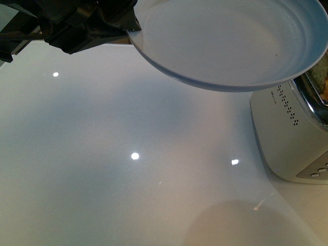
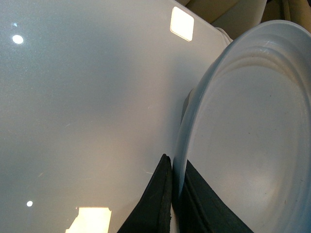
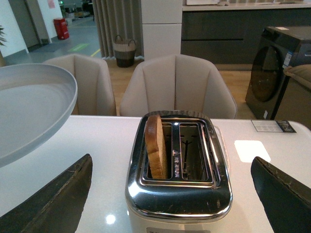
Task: Left arm holds plate, right arm toasts bread
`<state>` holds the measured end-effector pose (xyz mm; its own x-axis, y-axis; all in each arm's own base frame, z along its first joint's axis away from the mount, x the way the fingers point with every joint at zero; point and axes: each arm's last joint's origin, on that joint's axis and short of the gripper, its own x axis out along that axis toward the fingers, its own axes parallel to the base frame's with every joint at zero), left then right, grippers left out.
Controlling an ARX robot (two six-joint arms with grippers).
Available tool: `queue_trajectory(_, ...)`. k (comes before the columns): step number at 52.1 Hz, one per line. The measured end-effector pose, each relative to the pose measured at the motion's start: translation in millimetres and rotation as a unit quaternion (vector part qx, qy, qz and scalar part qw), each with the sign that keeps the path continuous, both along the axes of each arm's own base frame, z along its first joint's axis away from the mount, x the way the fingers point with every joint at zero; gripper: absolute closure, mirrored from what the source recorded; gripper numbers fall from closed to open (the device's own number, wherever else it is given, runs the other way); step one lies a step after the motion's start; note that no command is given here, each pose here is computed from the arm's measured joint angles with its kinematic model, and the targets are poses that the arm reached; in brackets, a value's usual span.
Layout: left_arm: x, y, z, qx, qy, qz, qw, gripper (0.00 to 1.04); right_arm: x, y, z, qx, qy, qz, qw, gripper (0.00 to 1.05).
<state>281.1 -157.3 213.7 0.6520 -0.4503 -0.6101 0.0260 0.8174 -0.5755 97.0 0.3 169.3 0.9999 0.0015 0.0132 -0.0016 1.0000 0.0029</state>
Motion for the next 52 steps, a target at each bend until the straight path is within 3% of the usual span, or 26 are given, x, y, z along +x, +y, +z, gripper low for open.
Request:
queue_trajectory(6,0.0,0.0,0.0,0.000,0.000,0.000,1.000,1.02,0.0,0.0,0.0,0.000,0.000,0.000,1.000,0.09)
queue_trajectory(14,2.5,-3.5,2.9,-0.069,-0.079,0.135,0.985,1.02,0.0,0.0,0.0,0.000,0.000,0.000,1.000,0.09)
queue_trajectory(23,4.3,-2.0,7.2,-0.134,-0.063,0.163,0.975,1.02,-0.1,0.0,0.1,0.000,0.000,0.000,1.000,0.09)
queue_trajectory(30,8.8,8.3,2.9,-0.134,-0.037,0.156,0.978,1.02,-0.1,0.0,0.1,0.000,0.000,0.000,1.000,0.09)
queue_trajectory(52,35.0,129.3,-19.4,-0.035,-0.013,0.194,0.980,1.02,-0.1,0.0,0.1,0.000,0.000,0.000,1.000,0.09)
